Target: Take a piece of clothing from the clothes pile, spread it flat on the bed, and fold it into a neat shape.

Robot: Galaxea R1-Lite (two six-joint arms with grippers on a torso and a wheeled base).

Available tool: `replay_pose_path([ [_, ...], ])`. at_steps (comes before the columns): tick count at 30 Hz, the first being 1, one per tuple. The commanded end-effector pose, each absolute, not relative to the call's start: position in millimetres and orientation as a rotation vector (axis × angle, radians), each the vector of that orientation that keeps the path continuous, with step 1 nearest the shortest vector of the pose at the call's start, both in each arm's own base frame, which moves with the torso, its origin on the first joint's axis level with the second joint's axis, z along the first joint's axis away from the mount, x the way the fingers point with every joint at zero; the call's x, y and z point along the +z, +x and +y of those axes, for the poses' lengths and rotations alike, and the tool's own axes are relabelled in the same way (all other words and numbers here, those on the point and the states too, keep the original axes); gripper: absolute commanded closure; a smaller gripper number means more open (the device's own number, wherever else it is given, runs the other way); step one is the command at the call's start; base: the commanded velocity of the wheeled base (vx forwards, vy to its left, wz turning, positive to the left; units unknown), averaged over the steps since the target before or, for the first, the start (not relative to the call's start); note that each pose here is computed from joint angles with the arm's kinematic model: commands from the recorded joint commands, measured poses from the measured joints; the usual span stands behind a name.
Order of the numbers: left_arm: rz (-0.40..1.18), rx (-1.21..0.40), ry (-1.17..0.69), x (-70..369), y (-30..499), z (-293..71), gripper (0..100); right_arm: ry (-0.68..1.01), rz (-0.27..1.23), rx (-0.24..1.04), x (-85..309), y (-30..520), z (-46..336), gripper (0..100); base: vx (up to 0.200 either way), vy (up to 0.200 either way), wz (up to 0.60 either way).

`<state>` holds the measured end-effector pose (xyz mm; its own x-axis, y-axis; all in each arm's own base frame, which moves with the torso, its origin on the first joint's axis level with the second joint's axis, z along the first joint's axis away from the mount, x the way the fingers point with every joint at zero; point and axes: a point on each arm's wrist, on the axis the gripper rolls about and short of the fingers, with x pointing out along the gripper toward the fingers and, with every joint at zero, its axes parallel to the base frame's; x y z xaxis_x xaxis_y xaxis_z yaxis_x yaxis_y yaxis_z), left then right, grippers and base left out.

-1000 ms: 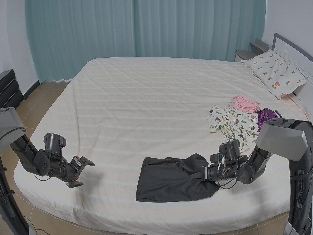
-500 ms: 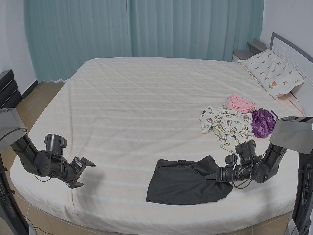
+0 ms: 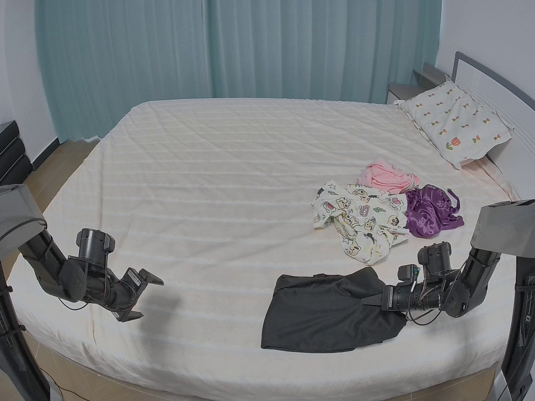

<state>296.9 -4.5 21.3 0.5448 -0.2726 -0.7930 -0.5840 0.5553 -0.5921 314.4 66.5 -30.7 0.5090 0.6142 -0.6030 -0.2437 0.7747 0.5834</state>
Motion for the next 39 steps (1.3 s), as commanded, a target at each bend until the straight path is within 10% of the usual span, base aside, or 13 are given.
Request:
replay_pose_path([
  [1, 1.018, 0.228, -1.006, 20.9, 297.0, -4.4, 0, 0.465, 0.902, 0.533, -31.1, 312.8, 64.2, 100, 0.000, -0.200, 0.00],
  [33, 1.018, 0.230, -1.005, 20.9, 297.0, -4.3, 0, 0.463, 0.893, 0.551, -34.4, 306.8, 62.0, 100, 0.000, -0.188, 0.00],
  [34, 1.019, 0.231, -1.005, 20.5, 297.0, -4.3, 0, 0.462, 0.887, 0.552, -34.4, 306.9, 62.5, 0, 0.000, 0.000, 0.00],
  [39, 1.019, 0.230, -1.004, 20.5, 297.0, -4.3, 0, 0.454, 0.890, 0.548, -34.8, 304.4, 63.8, 0, 0.000, 0.000, 0.00],
])
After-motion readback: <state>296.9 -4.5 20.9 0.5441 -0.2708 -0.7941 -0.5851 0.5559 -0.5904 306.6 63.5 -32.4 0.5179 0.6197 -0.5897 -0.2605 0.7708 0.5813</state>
